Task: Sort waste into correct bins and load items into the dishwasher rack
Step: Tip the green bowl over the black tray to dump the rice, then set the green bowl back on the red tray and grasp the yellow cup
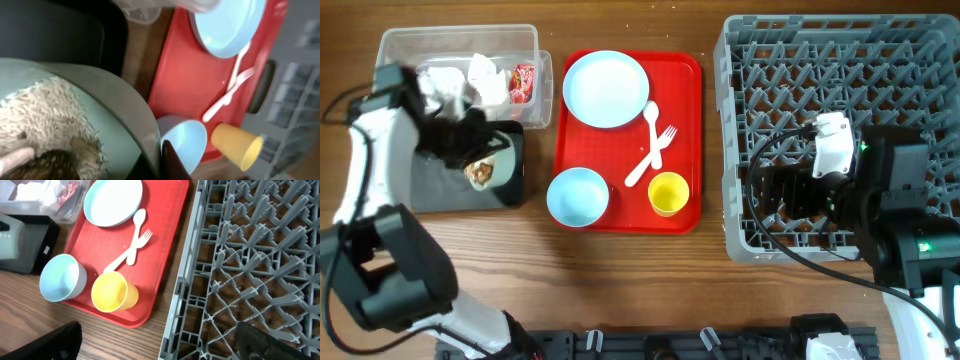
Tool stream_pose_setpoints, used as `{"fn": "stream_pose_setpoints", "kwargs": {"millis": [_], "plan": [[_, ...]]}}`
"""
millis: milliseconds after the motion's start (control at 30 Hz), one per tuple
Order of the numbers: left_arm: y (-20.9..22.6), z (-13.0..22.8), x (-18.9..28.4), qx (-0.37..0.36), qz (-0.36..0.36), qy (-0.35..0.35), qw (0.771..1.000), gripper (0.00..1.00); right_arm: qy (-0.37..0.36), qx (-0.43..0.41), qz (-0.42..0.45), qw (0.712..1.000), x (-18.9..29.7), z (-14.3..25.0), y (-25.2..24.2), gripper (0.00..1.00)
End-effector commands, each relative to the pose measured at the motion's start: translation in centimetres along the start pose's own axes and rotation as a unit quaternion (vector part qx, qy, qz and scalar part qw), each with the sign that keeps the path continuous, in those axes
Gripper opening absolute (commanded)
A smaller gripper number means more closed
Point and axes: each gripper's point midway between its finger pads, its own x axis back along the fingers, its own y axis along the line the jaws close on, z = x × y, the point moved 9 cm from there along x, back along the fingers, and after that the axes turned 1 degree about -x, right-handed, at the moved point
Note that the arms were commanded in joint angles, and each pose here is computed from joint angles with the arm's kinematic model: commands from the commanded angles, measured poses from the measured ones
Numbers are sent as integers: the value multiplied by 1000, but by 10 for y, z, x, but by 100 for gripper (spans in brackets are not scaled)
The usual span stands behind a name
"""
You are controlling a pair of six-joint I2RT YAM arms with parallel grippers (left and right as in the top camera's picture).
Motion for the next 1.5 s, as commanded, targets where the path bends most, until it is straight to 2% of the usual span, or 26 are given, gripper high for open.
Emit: {"fn": "stream_pose_setpoints", "kwargs": {"millis": [0,133,233,333,500,667,733,833,900,933,1000,1133,1200,1300,1367,1400,1467], "plan": [[44,-3,-3,35,146,-29,988,4,-12,3,2,1000,3,-5,1,100],[63,-8,18,62,267,-84,958,4,-14,3,2,1000,3,-6,1,100],[71,-10,48,82,380,-142,911,4,-20,5,0,1000,3,-8,2,100],[86,-7,71,124,434,-171,876,4,-20,5,0,1000,3,-8,2,100],[101,-3,83,200,449,-164,855,4,-19,5,0,1000,3,-8,2,99],[105,-6,84,199,449,-168,855,4,-19,4,0,1000,3,-8,2,100],[103,-1,83,228,454,-152,848,4,-19,5,0,1000,3,-8,2,100],[105,1,78,220,422,-154,866,4,-19,5,0,1000,3,-8,2,100],[113,-1,70,225,364,-149,892,4,-22,6,0,1000,3,-9,2,100],[112,0,68,227,352,-143,897,4,-23,6,0,1000,3,-9,2,100],[97,1,58,211,348,-119,906,4,-25,7,0,1000,3,-10,2,100],[66,-2,40,139,260,-88,951,4,-17,5,1,1000,-1,-10,0,100],[43,-1,37,108,251,-75,959,4,-16,5,1,1000,-2,-10,0,100],[-11,7,20,16,176,-41,983,4,-13,3,1,1000,-4,-11,0,100],[-76,18,-7,-90,95,-24,991,4,-8,1,1,1000,-6,-11,-1,100],[-104,25,-28,-138,48,-20,989,4,-5,1,1,1000,-7,-10,-1,100],[-133,39,-59,-204,-12,-11,979,4,-2,-1,1,1000,-8,-10,-2,100]]}}
